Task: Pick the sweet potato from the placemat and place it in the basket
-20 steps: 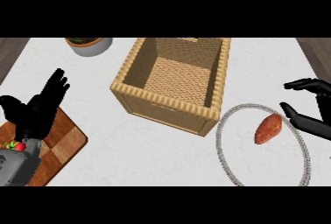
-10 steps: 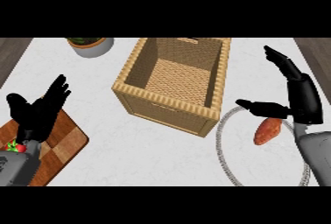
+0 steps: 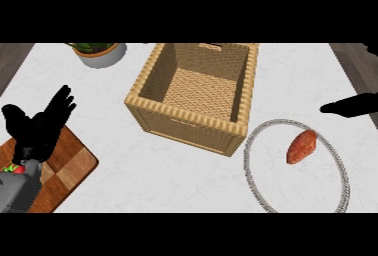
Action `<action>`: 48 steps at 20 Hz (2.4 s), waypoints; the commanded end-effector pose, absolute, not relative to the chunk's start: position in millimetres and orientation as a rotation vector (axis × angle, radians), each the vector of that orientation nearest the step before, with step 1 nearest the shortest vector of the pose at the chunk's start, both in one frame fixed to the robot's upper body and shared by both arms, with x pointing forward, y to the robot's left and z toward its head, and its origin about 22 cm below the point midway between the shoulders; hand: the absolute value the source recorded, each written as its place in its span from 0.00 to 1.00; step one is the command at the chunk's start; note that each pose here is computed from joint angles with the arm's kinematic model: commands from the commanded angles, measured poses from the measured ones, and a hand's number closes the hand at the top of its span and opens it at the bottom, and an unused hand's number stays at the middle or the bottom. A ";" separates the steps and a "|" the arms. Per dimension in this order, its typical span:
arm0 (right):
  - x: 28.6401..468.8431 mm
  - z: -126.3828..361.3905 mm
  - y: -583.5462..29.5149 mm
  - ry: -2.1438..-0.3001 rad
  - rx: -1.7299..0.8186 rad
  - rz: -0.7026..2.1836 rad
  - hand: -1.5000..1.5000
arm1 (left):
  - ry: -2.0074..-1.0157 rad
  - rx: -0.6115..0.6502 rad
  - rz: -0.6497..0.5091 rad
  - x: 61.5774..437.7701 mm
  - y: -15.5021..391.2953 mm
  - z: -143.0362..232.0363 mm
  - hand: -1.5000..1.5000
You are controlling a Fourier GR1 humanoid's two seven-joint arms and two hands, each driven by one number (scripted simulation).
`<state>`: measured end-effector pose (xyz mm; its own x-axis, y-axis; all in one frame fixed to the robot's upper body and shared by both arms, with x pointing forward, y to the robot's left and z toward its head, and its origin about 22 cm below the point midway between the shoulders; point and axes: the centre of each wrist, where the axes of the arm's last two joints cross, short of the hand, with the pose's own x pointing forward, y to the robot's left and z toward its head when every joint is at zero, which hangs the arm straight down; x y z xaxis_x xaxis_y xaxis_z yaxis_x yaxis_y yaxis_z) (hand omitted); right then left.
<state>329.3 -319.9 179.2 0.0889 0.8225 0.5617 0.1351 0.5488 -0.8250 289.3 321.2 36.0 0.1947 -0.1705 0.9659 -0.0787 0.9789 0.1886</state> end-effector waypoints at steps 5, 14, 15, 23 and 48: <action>319.3 287.3 -336.4 -1.076 -0.929 0.719 0.00 | -1.361 0.185 -0.079 285.0 317.5 32.7 0.50; 279.4 297.0 -374.0 -1.045 -0.652 0.767 0.00 | -1.363 0.203 -0.061 288.6 340.6 50.4 0.50; 267.8 286.5 -373.9 -1.042 -0.641 0.763 0.00 | -1.372 0.191 -0.053 279.9 323.1 40.8 0.50; 223.4 226.7 -392.3 -1.206 -0.669 0.613 0.00 | -1.373 0.211 -0.048 298.5 321.4 43.1 0.50; 265.2 16.6 -345.3 -1.222 -0.626 0.551 0.00 | -1.382 0.193 -0.064 289.0 314.6 47.0 0.50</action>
